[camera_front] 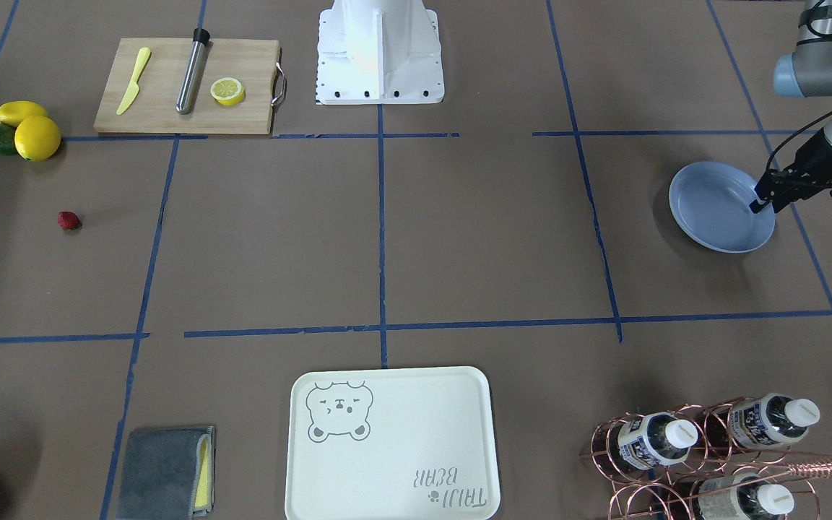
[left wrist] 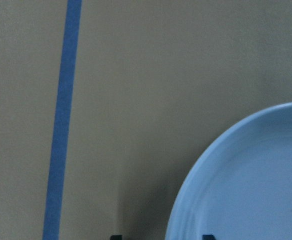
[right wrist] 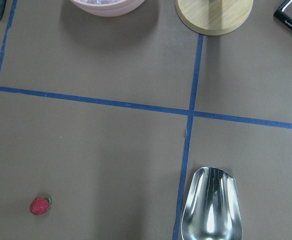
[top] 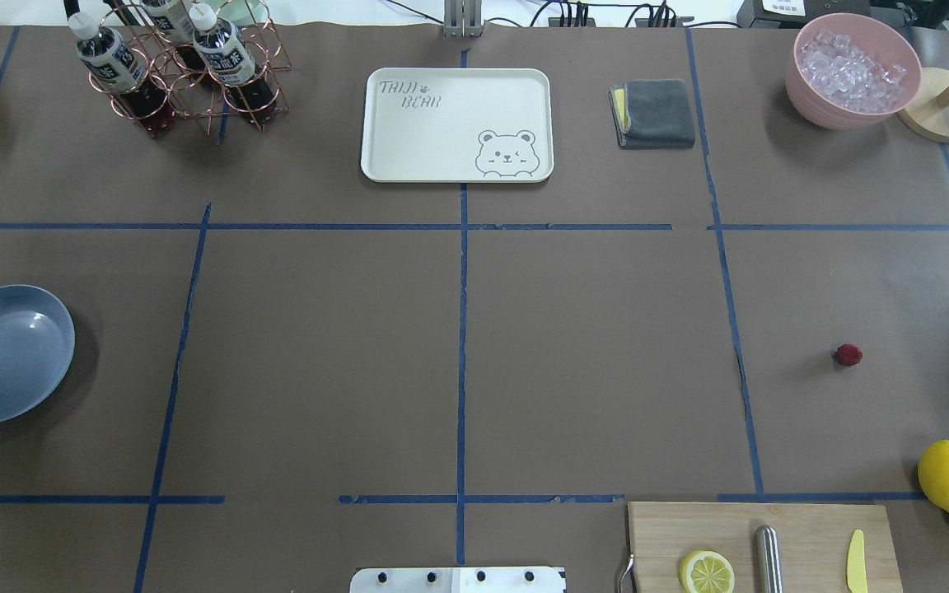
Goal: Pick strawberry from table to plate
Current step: 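Grasp the light blue plate rim with the left gripper, slide it to center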
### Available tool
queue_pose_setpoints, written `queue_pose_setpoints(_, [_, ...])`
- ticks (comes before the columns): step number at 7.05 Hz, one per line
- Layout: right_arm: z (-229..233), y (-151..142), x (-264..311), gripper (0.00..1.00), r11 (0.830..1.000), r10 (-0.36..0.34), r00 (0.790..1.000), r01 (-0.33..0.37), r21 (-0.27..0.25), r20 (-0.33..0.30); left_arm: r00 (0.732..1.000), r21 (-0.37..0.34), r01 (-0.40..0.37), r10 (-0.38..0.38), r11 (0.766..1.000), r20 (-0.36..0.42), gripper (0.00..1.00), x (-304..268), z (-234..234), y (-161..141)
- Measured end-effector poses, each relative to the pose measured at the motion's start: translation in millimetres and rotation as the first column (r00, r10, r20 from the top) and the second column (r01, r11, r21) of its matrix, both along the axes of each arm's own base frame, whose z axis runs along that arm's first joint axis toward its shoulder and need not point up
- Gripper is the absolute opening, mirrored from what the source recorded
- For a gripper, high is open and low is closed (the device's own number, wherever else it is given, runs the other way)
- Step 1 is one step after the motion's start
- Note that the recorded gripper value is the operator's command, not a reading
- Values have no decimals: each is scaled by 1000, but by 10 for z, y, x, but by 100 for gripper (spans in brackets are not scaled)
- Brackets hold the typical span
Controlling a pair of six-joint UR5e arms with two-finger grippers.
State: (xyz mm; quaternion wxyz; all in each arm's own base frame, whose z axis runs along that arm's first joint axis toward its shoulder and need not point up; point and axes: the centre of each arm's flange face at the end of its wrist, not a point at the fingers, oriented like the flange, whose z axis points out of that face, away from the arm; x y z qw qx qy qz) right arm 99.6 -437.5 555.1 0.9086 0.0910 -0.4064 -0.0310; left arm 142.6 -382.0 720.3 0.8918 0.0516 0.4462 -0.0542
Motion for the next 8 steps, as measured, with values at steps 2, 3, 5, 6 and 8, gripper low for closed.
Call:
queue_pose_setpoints(2, [-17, 5, 1, 100, 1000, 0, 1000, 0, 2, 0, 1000, 4, -1, 1, 1000, -4, 0, 0, -23, 0])
queue_pose_setpoints(3, [-34, 6, 0, 100, 1000, 0, 1000, 0, 4, -1, 1000, 10, -4, 4, 1000, -14, 0, -4, -96, 5])
queue_pose_setpoints(5, [-45, -8, -72, 100, 1000, 0, 1000, 0, -11, -1, 997, 2, -29, 29, 1000, -77, 0, -32, -546, -67])
queue_pose_setpoints(6, [-46, -28, -177, 100, 1000, -9, 1000, 9, -27, 2, 995, -25, -17, 15, 1000, -97, 0, -111, -886, -204])
queue_pose_setpoints(8, [-84, -61, -381, 100, 995, 16, 1000, -15, -95, 11, 995, -65, 36, -42, 997, -93, 0, -13, -1991, -884])
